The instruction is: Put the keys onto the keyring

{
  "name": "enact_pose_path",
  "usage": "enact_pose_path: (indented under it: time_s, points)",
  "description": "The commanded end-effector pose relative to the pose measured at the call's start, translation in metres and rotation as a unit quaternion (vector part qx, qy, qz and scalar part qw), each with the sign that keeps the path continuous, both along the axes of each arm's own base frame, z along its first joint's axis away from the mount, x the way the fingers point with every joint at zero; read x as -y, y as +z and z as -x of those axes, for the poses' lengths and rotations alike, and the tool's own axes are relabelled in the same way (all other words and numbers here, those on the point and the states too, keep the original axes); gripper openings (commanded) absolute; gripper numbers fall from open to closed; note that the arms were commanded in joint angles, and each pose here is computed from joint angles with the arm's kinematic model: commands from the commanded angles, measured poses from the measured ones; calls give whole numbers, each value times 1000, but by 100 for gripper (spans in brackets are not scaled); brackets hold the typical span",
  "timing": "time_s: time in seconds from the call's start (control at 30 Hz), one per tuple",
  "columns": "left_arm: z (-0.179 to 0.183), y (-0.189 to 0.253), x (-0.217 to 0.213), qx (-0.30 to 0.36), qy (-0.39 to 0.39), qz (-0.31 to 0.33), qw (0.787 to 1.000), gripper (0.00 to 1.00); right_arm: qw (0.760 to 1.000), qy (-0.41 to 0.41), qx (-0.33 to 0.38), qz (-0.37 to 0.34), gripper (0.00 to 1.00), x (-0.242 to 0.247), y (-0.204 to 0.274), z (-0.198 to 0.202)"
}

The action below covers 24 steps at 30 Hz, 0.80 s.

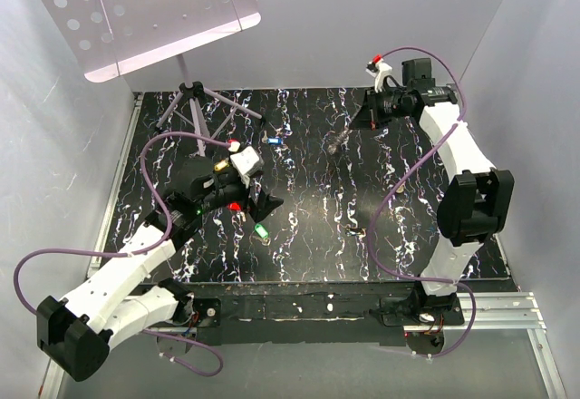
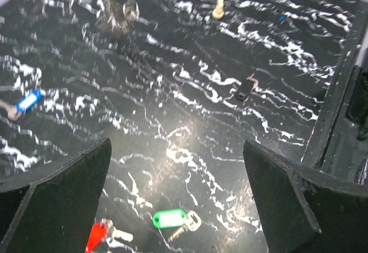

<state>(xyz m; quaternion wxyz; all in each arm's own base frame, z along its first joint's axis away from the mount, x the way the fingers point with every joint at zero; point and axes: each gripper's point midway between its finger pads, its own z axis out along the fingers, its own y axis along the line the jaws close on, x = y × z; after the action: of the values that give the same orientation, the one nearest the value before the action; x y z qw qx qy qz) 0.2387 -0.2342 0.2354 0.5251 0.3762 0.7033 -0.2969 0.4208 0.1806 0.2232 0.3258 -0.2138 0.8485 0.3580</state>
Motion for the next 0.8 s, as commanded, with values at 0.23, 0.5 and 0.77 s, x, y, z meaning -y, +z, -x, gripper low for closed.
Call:
enact_pose_path:
  time_s: [0.23,0.5,0.77]
  points:
    - [3,62,28,129,-100,56,985,91,956,254,146,-25,1,-48,82,83]
    - [8,76,27,145,-110,98,978,63,913,365,171,-57,1,-79,90,153]
    - [-4,67,22,127,-87,108,982,47,889,421,164,-70,1,-102,87,192]
